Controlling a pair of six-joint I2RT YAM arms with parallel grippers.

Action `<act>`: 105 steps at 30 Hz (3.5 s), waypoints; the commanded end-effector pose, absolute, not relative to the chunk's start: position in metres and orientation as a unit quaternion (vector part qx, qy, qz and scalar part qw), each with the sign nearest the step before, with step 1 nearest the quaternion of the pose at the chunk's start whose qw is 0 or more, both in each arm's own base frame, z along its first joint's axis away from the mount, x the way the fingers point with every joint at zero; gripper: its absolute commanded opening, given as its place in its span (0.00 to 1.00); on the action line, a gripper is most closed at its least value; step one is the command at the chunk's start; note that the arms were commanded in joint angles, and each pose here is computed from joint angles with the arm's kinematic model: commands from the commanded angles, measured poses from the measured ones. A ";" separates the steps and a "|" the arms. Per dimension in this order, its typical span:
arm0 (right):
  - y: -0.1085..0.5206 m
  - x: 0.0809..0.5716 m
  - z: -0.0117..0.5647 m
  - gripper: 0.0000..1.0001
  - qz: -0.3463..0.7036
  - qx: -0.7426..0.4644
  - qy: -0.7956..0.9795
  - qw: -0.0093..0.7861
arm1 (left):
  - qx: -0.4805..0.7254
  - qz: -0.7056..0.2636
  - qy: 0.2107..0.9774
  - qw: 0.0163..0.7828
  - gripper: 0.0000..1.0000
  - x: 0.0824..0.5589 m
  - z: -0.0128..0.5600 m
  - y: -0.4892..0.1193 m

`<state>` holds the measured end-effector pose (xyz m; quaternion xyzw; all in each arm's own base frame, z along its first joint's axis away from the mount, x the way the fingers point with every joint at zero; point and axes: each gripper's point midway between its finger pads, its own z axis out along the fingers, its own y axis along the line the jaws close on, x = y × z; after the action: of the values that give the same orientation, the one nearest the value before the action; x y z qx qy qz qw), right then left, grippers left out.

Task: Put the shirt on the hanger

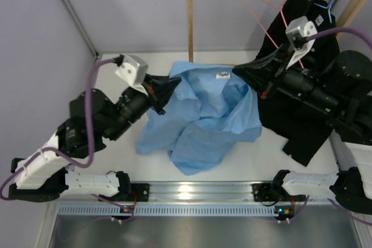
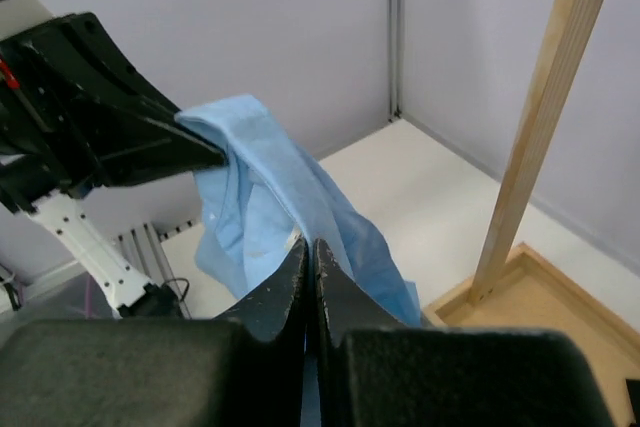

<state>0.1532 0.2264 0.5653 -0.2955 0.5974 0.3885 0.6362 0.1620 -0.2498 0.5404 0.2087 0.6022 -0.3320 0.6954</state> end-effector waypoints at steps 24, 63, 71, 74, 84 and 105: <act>0.204 0.235 0.297 0.01 0.185 -0.159 0.807 0.538 | 0.220 -0.326 0.819 0.418 0.00 0.213 0.269 -0.302; 0.177 0.246 0.264 0.40 0.157 -0.133 0.824 0.528 | 0.139 -0.230 0.851 0.452 0.75 0.230 0.244 -0.336; 0.149 0.244 0.276 0.42 0.135 -0.083 0.816 0.557 | 0.114 -0.082 0.866 0.479 0.66 0.236 0.224 -0.334; 0.144 0.242 0.279 0.43 0.131 -0.081 0.814 0.560 | 0.120 -0.053 0.868 0.479 0.61 0.231 0.216 -0.334; 0.145 0.240 0.277 0.43 0.135 -0.090 0.815 0.557 | 0.125 -0.018 0.865 0.486 0.49 0.235 0.205 -0.339; 0.095 0.221 0.436 0.87 0.099 -0.079 0.746 0.654 | 0.205 -0.197 0.865 0.415 0.00 0.229 0.269 -0.298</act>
<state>0.2091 0.1174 0.4246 -0.0864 0.7333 0.1756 0.6511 0.2395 -0.3047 0.2579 0.1672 0.8724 -0.1418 0.4368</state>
